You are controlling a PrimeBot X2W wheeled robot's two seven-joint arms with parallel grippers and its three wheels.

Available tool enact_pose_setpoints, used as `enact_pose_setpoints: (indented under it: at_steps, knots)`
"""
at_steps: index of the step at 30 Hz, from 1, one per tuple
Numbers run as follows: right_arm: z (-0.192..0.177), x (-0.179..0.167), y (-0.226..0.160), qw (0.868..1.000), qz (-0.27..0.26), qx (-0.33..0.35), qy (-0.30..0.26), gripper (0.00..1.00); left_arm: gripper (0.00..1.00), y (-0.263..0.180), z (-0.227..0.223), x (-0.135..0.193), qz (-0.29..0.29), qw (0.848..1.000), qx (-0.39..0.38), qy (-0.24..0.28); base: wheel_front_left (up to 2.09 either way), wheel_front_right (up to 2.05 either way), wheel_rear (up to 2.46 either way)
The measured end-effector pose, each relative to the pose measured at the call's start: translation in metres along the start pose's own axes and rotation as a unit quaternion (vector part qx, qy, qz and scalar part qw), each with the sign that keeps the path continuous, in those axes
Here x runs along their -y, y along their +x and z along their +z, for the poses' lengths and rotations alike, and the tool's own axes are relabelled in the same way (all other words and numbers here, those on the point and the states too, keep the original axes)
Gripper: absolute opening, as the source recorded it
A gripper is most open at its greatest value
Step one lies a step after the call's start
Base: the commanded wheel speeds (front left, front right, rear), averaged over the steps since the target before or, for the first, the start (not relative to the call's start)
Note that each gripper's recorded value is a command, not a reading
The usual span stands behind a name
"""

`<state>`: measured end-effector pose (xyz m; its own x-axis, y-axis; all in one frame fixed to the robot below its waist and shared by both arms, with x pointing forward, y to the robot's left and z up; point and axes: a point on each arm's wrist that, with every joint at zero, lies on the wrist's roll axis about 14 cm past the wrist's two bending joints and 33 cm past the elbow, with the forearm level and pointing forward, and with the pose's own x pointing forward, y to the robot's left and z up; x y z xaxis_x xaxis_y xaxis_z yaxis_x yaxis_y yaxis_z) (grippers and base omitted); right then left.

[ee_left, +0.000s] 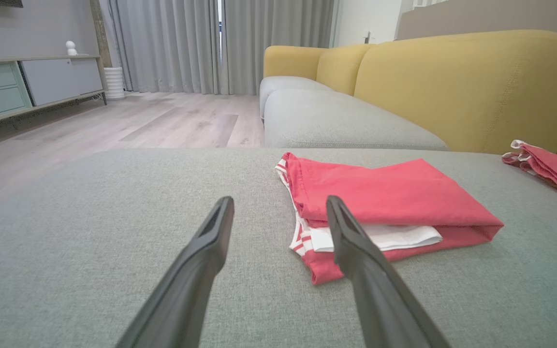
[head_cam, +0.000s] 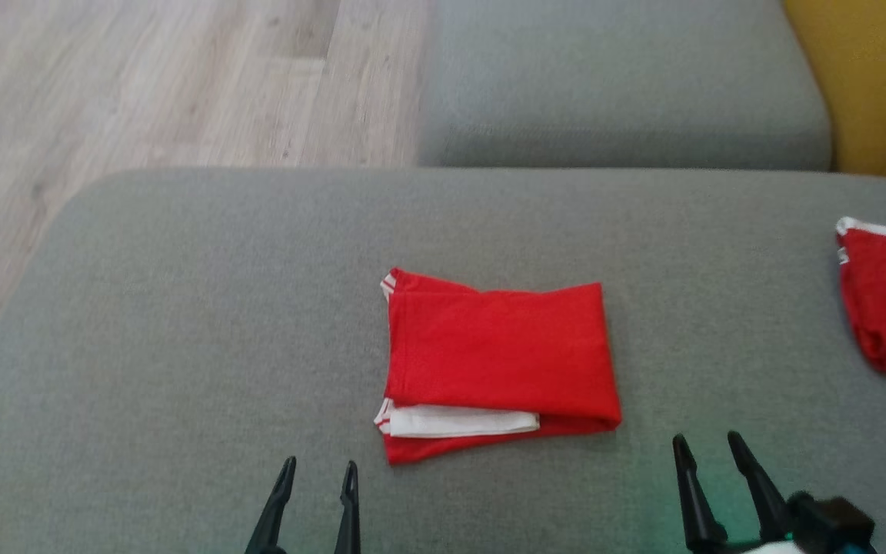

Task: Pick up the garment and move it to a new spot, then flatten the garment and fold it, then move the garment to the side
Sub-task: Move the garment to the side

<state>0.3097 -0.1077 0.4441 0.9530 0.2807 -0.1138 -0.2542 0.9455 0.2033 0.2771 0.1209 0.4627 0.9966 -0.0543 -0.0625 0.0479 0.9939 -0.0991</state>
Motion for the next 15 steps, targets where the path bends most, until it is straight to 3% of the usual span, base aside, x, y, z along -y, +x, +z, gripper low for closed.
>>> enact_pose_setpoints:
  at_steps: [8,15]
  knots:
    - [-0.020,-0.005,0.039,0.998,0.033,-0.051,0.029,1.00,1.00,0.011,-0.010,0.000,0.005,1.000,-0.025,-0.006,0.00,0.00,0.00]
    - [-0.036,-0.013,0.088,0.982,0.071,-0.157,0.083,1.00,1.00,0.036,-0.010,0.006,-0.004,1.000,-0.030,-0.002,0.00,0.00,0.00]
